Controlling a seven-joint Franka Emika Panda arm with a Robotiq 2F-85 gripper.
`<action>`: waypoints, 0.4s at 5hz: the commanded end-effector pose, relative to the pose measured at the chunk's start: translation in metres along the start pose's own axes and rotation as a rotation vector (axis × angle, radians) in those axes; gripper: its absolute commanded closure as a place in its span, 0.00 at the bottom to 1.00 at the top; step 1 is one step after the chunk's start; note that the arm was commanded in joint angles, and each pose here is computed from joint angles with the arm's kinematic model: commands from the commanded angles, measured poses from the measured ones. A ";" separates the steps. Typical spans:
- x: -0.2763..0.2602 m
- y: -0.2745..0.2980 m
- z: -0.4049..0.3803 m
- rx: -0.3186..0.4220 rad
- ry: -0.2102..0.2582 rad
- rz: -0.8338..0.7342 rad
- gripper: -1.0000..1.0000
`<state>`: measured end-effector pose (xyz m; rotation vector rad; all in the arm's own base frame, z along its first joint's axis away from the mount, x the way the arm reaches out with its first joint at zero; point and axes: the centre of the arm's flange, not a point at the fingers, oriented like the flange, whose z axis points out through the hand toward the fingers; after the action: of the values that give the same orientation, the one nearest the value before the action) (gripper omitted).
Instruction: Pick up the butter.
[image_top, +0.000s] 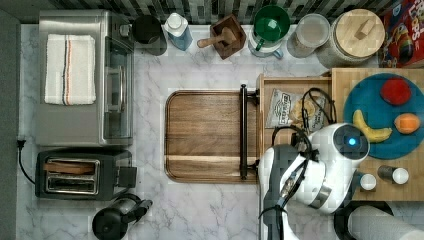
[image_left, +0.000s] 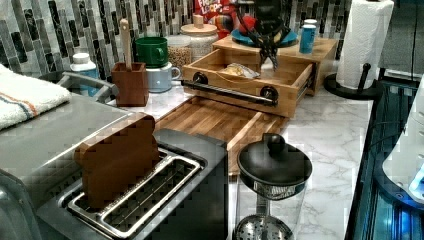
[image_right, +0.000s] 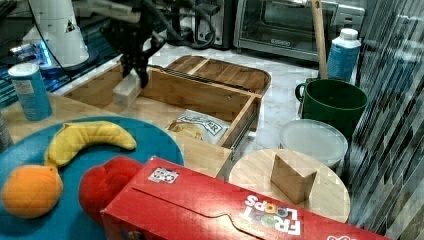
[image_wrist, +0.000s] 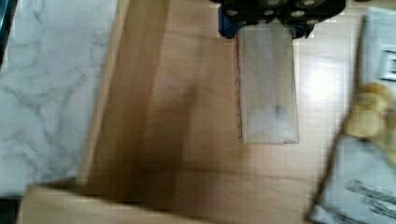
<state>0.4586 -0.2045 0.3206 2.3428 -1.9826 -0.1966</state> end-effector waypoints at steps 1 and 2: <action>-0.038 -0.096 -0.192 0.260 0.158 0.115 1.00; -0.082 -0.111 -0.202 0.285 0.144 0.201 1.00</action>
<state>0.5411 -0.2047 0.4215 2.0928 -2.2803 0.0483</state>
